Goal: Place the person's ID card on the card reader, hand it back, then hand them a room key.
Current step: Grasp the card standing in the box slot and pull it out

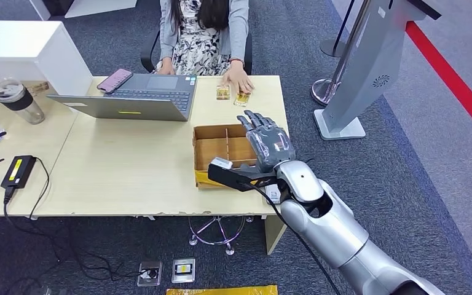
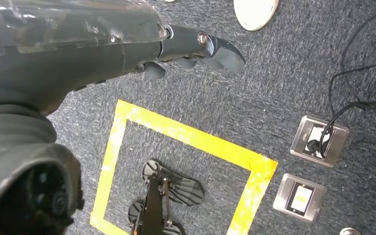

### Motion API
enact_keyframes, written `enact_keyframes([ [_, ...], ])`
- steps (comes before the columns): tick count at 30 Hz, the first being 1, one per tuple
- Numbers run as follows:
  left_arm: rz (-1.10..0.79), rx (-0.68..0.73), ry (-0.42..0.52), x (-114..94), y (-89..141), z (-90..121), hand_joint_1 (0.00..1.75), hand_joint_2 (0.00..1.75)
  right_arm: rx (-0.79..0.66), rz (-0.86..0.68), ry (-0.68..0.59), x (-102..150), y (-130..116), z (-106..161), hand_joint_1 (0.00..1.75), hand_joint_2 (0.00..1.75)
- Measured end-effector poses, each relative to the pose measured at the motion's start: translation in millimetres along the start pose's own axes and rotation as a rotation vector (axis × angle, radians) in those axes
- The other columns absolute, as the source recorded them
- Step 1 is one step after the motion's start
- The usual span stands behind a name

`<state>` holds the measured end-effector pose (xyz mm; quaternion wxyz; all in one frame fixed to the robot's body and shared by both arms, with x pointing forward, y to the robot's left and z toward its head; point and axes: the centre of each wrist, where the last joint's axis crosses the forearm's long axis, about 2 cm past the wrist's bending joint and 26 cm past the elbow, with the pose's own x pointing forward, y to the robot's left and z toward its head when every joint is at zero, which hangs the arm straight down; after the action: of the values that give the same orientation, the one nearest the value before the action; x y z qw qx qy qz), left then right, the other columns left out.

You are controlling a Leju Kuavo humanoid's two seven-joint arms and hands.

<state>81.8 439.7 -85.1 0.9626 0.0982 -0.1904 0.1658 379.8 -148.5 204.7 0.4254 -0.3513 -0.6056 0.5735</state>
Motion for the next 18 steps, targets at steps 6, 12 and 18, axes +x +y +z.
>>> enact_keyframes([
  [6,0.003,-0.001,0.000,0,0,0,0.00,0.00,0.047,0.001,0.015,-2,5,1,0.00,1.75],
  [12,0.004,-0.003,0.000,0,0,0,0.00,0.00,0.078,-0.013,0.020,0,16,6,0.00,1.75],
  [18,0.004,-0.003,0.000,0,0,0,0.00,0.00,0.100,-0.003,0.018,3,25,9,0.00,1.75],
])
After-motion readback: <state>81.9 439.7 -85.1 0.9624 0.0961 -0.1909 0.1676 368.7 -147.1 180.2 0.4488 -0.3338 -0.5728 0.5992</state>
